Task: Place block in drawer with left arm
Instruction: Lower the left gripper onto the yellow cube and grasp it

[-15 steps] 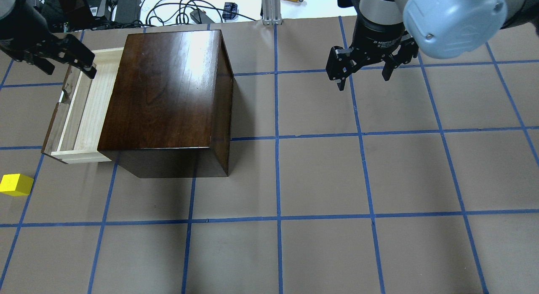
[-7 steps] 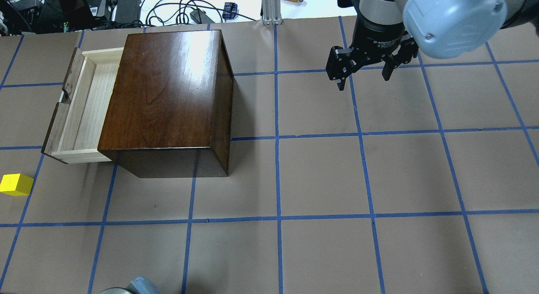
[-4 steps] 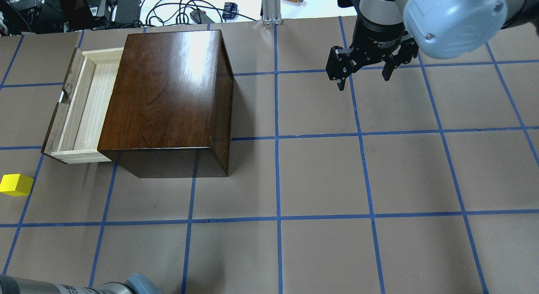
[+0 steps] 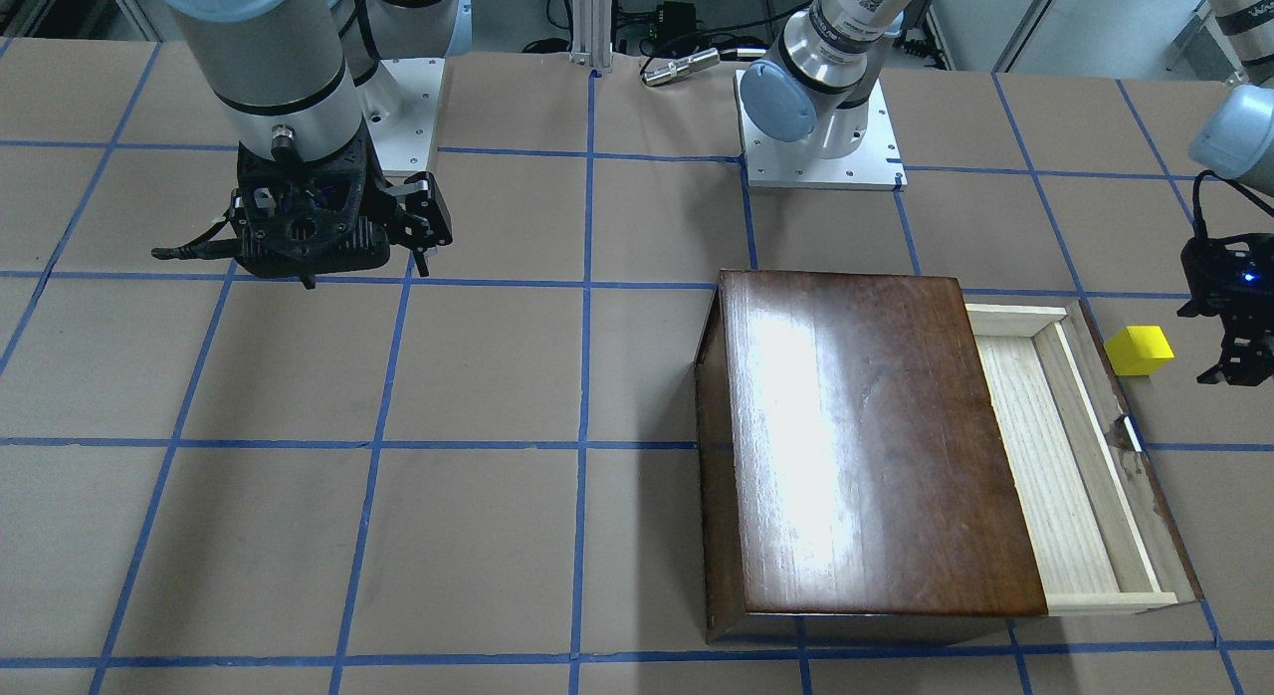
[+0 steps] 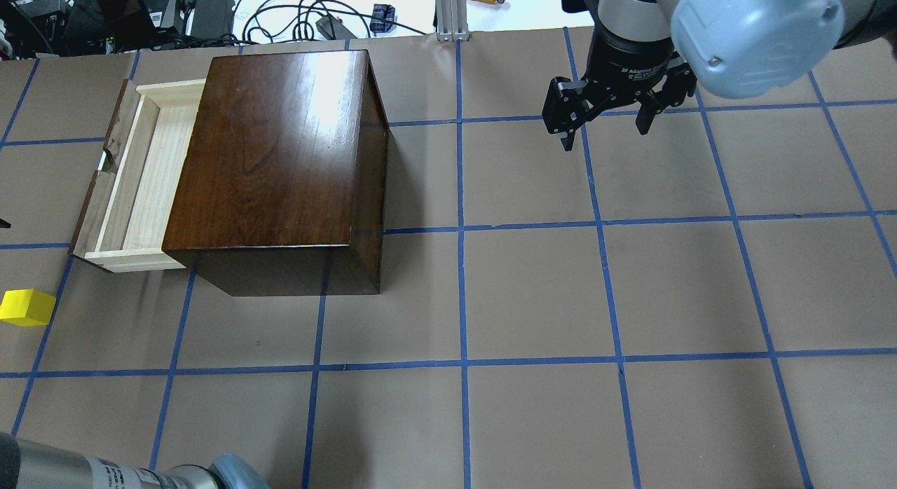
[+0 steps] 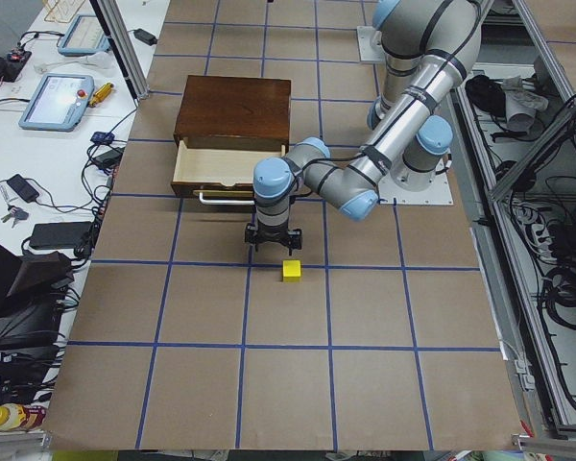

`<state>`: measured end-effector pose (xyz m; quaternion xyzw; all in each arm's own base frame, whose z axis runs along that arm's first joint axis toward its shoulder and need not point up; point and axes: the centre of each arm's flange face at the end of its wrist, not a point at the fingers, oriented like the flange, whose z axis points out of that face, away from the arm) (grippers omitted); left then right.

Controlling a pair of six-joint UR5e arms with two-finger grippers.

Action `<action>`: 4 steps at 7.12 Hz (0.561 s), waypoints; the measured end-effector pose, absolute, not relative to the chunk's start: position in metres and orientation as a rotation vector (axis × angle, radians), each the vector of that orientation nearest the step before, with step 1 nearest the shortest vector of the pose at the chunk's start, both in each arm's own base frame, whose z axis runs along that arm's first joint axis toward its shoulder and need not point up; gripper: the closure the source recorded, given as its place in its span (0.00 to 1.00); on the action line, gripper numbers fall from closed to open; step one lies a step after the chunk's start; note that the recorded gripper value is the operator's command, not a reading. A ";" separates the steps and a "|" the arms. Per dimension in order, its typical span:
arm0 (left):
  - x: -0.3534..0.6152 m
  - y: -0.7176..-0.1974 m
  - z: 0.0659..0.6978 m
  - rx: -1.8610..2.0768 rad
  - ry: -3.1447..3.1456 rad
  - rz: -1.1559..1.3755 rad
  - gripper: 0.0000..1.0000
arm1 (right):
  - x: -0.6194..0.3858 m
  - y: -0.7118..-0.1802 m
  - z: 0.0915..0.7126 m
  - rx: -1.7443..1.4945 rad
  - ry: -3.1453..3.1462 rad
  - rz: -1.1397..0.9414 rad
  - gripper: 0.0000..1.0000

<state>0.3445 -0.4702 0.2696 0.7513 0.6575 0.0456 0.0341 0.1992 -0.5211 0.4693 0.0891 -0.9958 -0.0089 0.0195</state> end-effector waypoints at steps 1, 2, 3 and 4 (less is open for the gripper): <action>0.354 -0.458 0.251 2.310 2.046 0.143 0.00 | 0.199 -0.521 0.469 0.276 -3.090 -0.028 0.00; 0.362 -0.448 0.237 2.306 2.081 0.138 0.00 | 0.199 -0.521 0.469 0.276 -3.090 -0.028 0.00; 0.368 -0.441 0.226 2.304 2.109 0.132 0.00 | 0.199 -0.521 0.469 0.276 -3.090 -0.027 0.00; 0.374 -0.437 0.217 2.301 2.134 0.126 0.00 | 0.199 -0.521 0.469 0.277 -3.090 -0.027 0.00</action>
